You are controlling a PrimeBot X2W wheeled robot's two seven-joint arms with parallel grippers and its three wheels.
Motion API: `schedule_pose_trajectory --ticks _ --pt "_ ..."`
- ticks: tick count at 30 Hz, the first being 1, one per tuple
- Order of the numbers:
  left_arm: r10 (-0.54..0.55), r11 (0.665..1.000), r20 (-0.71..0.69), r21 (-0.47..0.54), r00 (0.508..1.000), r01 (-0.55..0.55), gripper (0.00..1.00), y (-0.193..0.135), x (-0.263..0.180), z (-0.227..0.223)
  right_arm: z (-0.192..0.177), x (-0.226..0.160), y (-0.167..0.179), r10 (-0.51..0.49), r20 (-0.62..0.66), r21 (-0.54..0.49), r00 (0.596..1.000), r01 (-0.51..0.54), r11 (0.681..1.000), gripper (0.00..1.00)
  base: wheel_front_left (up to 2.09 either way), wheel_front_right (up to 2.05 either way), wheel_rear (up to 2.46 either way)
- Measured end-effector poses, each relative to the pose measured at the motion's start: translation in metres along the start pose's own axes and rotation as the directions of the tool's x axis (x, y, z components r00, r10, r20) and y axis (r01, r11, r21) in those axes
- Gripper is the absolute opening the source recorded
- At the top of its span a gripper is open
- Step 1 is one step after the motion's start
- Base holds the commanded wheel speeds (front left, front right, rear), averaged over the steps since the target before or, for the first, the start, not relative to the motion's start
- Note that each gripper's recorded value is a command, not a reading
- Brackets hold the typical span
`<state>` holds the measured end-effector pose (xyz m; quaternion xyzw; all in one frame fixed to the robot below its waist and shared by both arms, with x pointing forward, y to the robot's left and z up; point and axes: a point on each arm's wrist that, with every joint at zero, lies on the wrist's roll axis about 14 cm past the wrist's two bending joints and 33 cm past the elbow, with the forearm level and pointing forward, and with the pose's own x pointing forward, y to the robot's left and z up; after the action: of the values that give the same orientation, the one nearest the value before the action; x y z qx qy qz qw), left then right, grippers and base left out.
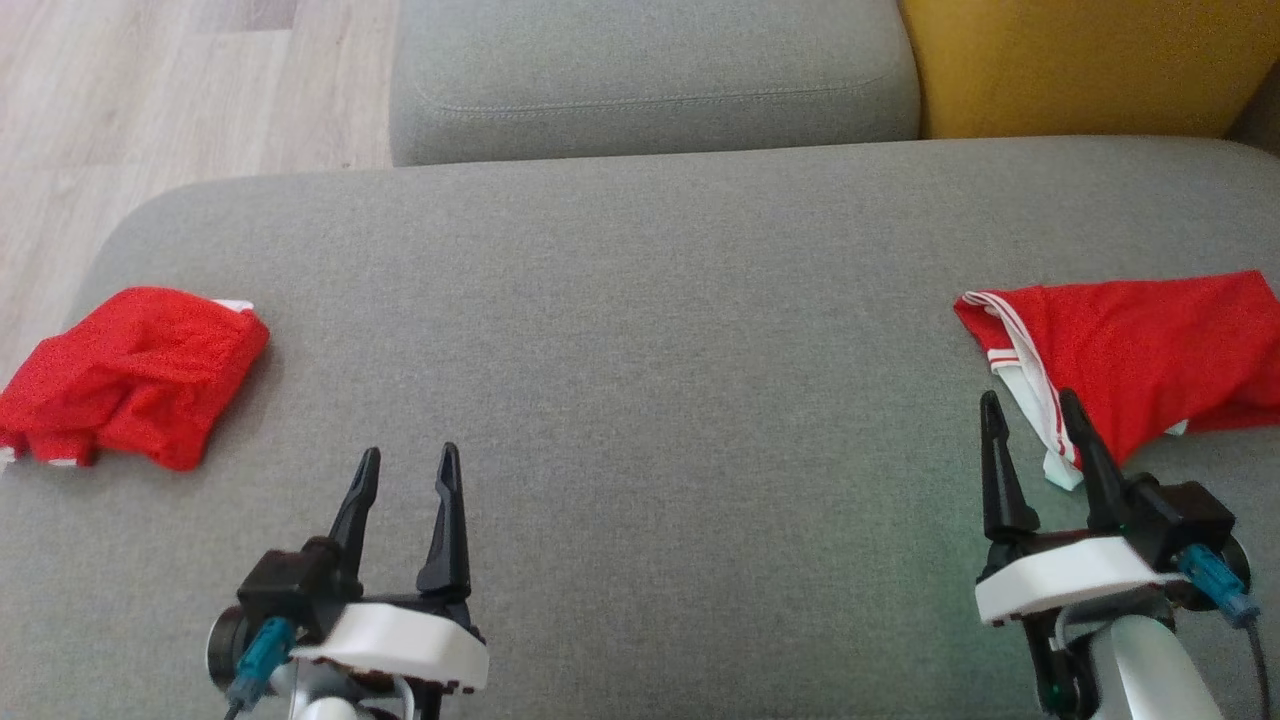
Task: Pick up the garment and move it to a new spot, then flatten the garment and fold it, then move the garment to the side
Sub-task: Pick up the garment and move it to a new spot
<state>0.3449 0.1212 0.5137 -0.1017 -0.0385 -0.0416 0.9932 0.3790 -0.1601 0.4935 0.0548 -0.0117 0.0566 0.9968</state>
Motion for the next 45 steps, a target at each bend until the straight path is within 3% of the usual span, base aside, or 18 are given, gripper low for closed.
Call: schedule_pose_trajectory --ticks 14,24,29,37,42,45 --pt "0.002 1.0 -0.015 -0.002 1.0 -0.002 1.0 0.001 0.001 -0.005 -0.008 0.002 0.011 0.034 -0.022 0.012 0.999 -0.033 0.999 1.0 0.0 0.0 0.0" --pt "0.134 0.991 0.026 0.011 0.991 -0.135 1.0 0.042 -0.009 0.009 -0.016 0.022 0.073 0.219 -0.041 0.015 0.975 -0.219 0.976 1.0 0.0 0.0 0.0" --pt "0.239 0.97 0.061 0.019 0.969 -0.241 1.0 0.074 -0.026 0.021 -0.021 0.031 0.111 0.323 -0.052 0.037 0.945 -0.322 0.946 1.0 0.0 0.0 0.0" --pt "0.427 0.901 0.132 0.023 0.895 -0.434 1.0 0.126 -0.068 0.045 -0.027 0.038 0.165 0.464 -0.064 0.05 0.884 -0.462 0.886 1.0 0.0 0.0 0.0" --pt "0.498 0.863 0.133 0.025 0.857 -0.505 1.0 0.142 -0.089 0.045 -0.033 0.04 0.189 0.522 -0.076 0.061 0.85 -0.518 0.853 1.0 0.0 0.0 0.0" --pt "0.508 0.857 0.114 0.036 0.854 -0.514 1.0 0.145 -0.091 0.04 -0.033 0.045 0.195 0.533 -0.07 0.068 0.843 -0.529 0.846 1.0 0.0 0.0 0.0"
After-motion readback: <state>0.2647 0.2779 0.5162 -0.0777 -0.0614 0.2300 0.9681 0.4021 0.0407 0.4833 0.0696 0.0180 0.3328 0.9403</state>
